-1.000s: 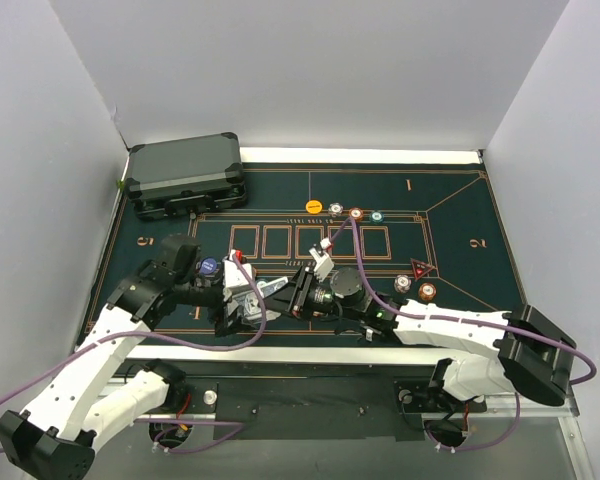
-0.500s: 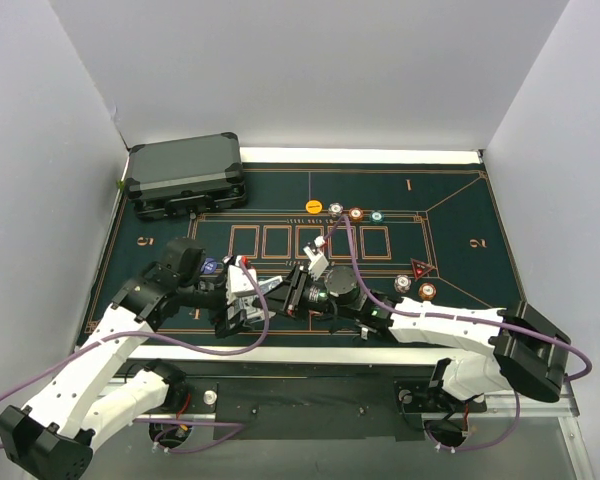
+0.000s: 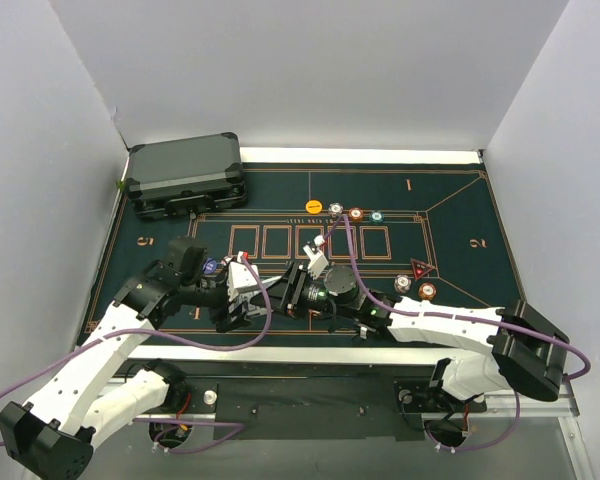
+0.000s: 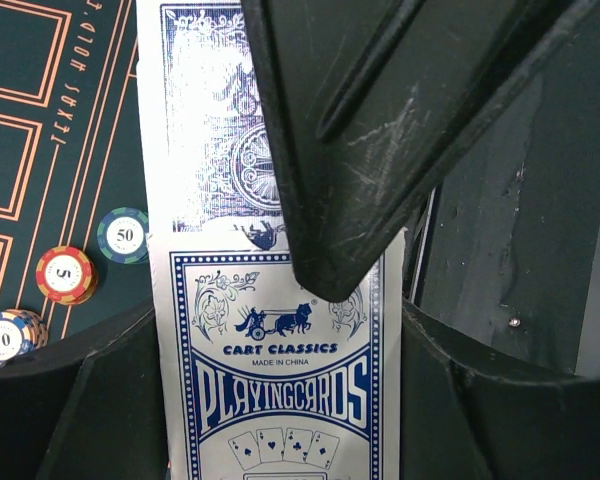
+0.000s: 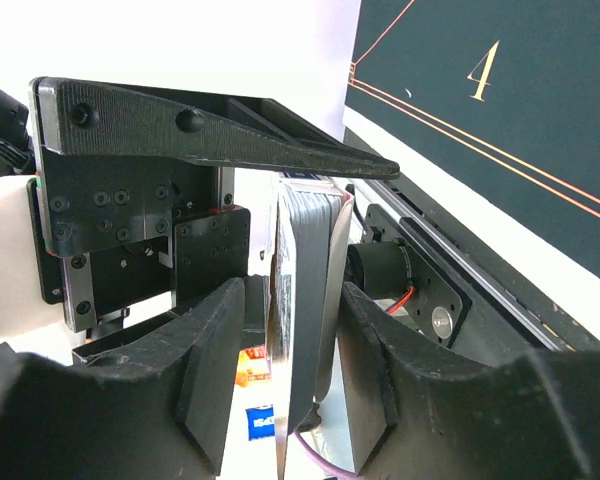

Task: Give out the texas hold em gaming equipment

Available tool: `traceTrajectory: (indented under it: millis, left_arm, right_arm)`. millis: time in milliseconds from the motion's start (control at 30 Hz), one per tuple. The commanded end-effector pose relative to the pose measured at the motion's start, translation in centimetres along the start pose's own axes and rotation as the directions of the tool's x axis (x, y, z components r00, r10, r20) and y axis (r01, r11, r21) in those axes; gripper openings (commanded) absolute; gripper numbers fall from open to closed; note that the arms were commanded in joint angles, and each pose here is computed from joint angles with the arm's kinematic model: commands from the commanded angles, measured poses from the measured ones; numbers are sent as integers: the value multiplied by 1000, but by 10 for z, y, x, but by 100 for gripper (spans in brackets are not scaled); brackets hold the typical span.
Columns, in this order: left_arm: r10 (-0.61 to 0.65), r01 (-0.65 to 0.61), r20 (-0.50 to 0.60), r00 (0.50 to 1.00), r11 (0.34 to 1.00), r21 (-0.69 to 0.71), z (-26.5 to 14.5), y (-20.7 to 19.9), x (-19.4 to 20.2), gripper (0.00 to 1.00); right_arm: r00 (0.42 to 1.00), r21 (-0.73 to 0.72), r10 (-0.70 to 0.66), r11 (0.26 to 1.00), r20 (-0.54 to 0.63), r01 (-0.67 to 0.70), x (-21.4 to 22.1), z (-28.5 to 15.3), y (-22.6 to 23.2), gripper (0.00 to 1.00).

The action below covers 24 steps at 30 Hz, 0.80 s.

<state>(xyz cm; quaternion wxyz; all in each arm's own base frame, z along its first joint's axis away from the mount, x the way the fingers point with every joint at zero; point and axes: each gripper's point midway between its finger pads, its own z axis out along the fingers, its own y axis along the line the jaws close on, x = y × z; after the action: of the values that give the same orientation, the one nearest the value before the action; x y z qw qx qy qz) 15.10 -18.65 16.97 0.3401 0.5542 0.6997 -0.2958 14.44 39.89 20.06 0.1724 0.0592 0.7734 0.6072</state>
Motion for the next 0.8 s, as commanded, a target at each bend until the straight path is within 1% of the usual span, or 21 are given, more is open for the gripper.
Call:
traceTrajectory:
  millis: [0,300,333,433,533,600,667,767]
  left_arm:
    - [52,-49,86,995,998,-36,-9,8,-34,51]
    - [73,-73,69,995,997,1,-9,1,-29,52]
    - [78,-79,62,995,997,9,-10,-1,-26,50]
    - [86,-88,54,995,996,30,-11,-6,-23,41]
    - [100,-101,25,995,994,47,-11,-9,-15,39]
    - [114,-114,13,993,992,56,-12,-11,-11,38]
    - [119,-119,5,993,991,61,-13,-13,-9,33]
    - [131,-131,0,991,989,62,-13,-13,-7,31]
  right_arm:
    - [1000,-119,-14,993,22,17,-8,-3,35,38]
    - [999,-106,-17,994,41,21,-13,-11,29,38]
    - [999,-107,-17,994,43,21,-14,-12,29,38]
    - [999,-90,-21,996,47,25,-16,-16,24,39]
    - [998,-53,-30,998,48,32,-18,-21,13,40]
    - [998,-44,-40,998,55,43,-22,-28,13,41]
    - [997,-14,-58,998,55,59,-24,-31,9,43]
    - [995,25,-87,996,41,86,-24,-32,6,44]
